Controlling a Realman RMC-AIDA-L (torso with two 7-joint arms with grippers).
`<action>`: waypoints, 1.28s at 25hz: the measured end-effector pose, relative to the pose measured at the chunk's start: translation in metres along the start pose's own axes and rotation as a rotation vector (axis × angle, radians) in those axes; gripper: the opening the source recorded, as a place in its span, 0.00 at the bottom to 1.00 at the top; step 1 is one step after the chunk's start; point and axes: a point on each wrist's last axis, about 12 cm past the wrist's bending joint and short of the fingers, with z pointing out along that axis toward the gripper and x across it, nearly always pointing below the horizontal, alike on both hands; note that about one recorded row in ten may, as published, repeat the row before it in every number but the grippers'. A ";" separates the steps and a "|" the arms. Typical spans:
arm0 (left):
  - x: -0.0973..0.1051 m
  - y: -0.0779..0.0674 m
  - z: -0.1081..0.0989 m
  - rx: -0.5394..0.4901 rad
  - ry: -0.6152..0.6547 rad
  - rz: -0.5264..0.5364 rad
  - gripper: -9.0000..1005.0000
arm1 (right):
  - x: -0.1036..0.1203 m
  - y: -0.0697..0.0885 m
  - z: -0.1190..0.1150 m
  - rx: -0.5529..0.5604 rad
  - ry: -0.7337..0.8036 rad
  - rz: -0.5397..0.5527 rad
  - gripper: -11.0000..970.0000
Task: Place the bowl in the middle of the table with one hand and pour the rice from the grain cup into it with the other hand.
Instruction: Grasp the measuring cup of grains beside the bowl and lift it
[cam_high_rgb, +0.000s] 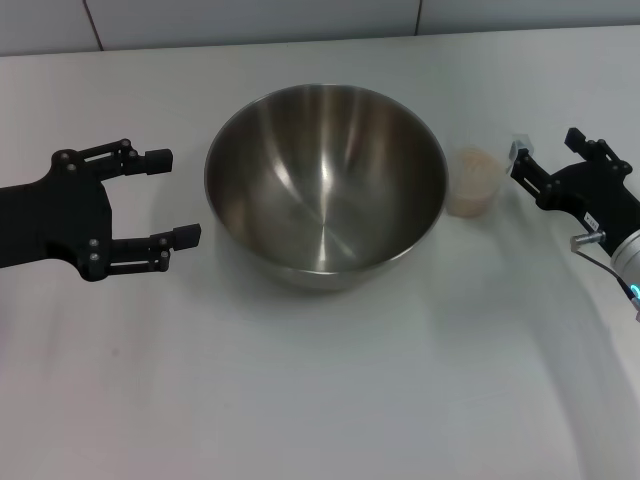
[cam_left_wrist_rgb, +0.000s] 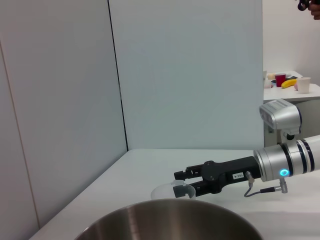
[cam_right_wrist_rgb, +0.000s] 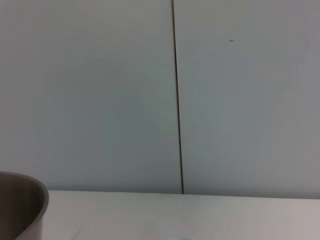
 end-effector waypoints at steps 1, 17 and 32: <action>0.000 0.000 0.000 0.000 0.000 0.000 0.82 | 0.000 0.000 0.000 -0.001 -0.001 0.000 0.76; 0.000 0.000 0.000 -0.004 0.002 0.012 0.82 | -0.001 0.003 0.004 -0.020 0.004 -0.039 0.74; 0.000 0.001 0.000 -0.006 0.001 0.012 0.82 | -0.002 0.002 0.004 -0.008 0.003 -0.054 0.38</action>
